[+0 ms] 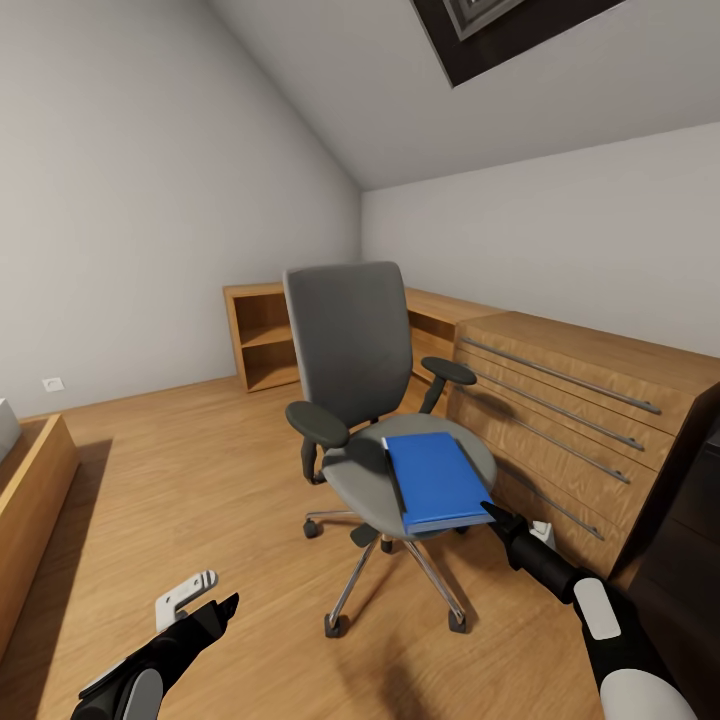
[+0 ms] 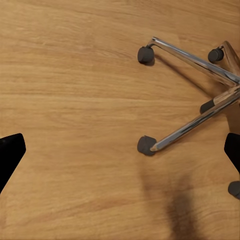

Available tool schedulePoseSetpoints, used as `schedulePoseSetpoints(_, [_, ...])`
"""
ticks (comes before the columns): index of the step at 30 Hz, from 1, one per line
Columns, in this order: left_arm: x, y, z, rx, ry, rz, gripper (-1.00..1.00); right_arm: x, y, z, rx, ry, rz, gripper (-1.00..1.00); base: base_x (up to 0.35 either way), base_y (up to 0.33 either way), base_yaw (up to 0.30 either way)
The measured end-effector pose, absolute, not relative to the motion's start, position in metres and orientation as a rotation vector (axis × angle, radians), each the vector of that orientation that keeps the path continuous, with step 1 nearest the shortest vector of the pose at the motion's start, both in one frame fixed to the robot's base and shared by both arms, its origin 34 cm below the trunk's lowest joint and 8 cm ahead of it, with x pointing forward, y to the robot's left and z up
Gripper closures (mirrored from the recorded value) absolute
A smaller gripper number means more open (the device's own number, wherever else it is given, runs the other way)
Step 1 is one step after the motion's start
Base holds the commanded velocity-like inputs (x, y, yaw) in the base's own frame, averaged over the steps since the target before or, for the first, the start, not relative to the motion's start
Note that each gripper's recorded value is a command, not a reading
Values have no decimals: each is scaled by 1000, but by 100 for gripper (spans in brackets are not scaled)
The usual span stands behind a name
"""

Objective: In the bedroom, organize the workspace by keeping the computer under the desk, ensuring the monitor is on the desk, placing the keyboard on the desk next to the monitor, placing the mouse on the desk next to the keyboard, moving the folder from the swivel chair onto the desk next to the mouse, stacking the notebook on top of the folder with the pen on top of the notebook, and positioning the swivel chair next to the desk.

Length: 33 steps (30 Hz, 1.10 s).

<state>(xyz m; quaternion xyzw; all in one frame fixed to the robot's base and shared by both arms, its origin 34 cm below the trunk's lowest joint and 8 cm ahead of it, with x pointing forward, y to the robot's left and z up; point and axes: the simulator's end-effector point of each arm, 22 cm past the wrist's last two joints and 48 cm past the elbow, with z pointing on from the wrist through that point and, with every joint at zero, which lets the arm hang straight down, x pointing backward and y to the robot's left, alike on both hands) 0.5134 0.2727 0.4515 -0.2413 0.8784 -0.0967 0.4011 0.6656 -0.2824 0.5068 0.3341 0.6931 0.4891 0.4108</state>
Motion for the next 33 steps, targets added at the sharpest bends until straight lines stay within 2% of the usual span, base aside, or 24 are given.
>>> schedulePoseSetpoints(33, [516, 272, 491, -585, 2141, -263, -100, 666, -288, 573, 748, 1653, 1231, 100, 0, 0, 0])
